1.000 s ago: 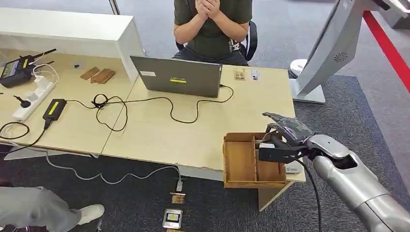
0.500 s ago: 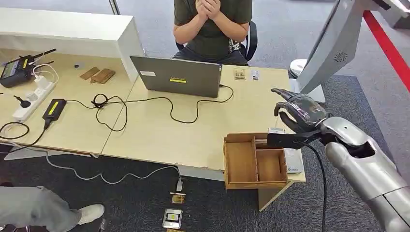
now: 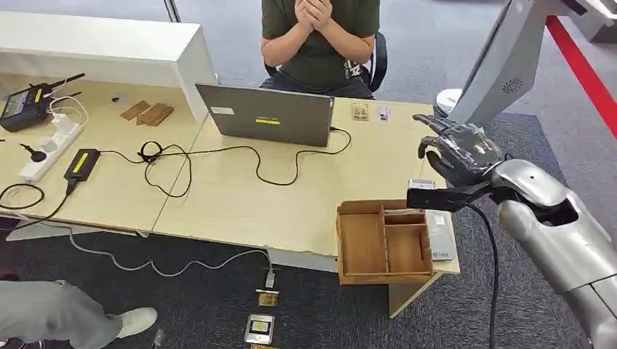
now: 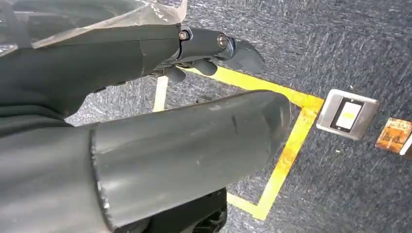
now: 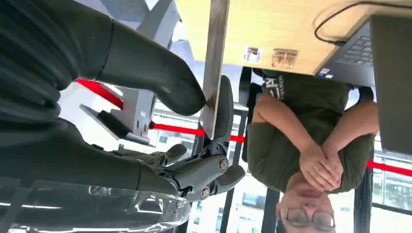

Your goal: Pass the card to the sensor for recognition and then transmit it.

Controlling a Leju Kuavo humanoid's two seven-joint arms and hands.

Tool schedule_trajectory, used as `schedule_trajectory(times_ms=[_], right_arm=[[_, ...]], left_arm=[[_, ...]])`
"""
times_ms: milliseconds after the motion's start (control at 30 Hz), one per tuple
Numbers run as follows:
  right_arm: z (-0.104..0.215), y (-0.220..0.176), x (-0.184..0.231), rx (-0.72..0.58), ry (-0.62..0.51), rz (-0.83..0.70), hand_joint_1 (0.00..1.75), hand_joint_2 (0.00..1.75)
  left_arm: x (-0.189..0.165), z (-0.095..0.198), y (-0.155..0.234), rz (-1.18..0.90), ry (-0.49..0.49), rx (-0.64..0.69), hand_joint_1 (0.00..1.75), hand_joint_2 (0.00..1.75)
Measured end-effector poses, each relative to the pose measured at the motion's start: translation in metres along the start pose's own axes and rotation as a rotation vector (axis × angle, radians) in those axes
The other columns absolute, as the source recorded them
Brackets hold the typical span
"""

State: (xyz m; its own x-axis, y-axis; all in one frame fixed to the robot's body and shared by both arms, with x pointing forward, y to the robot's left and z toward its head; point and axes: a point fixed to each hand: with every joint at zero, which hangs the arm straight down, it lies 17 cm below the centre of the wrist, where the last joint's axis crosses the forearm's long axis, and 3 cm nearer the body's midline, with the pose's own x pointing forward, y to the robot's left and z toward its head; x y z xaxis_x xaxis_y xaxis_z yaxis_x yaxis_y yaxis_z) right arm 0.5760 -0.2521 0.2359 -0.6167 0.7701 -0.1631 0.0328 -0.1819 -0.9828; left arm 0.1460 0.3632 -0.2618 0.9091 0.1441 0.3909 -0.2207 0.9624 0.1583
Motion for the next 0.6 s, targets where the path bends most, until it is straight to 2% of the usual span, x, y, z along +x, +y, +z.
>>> schedule_trajectory(times_ms=[267, 600], right_arm=[[-0.022, -0.04, 0.008, -0.085, -0.04, 0.046, 1.75, 1.75], [-0.047, -0.055, 0.014, -0.129, -0.051, 0.052, 1.75, 1.75]], left_arm=[[0.001, 0.0, -0.001, 0.005, -0.001, 0.001, 0.0, 0.0], [0.001, 0.0, -0.002, -0.007, -0.006, -0.004, 0.0, 0.0]])
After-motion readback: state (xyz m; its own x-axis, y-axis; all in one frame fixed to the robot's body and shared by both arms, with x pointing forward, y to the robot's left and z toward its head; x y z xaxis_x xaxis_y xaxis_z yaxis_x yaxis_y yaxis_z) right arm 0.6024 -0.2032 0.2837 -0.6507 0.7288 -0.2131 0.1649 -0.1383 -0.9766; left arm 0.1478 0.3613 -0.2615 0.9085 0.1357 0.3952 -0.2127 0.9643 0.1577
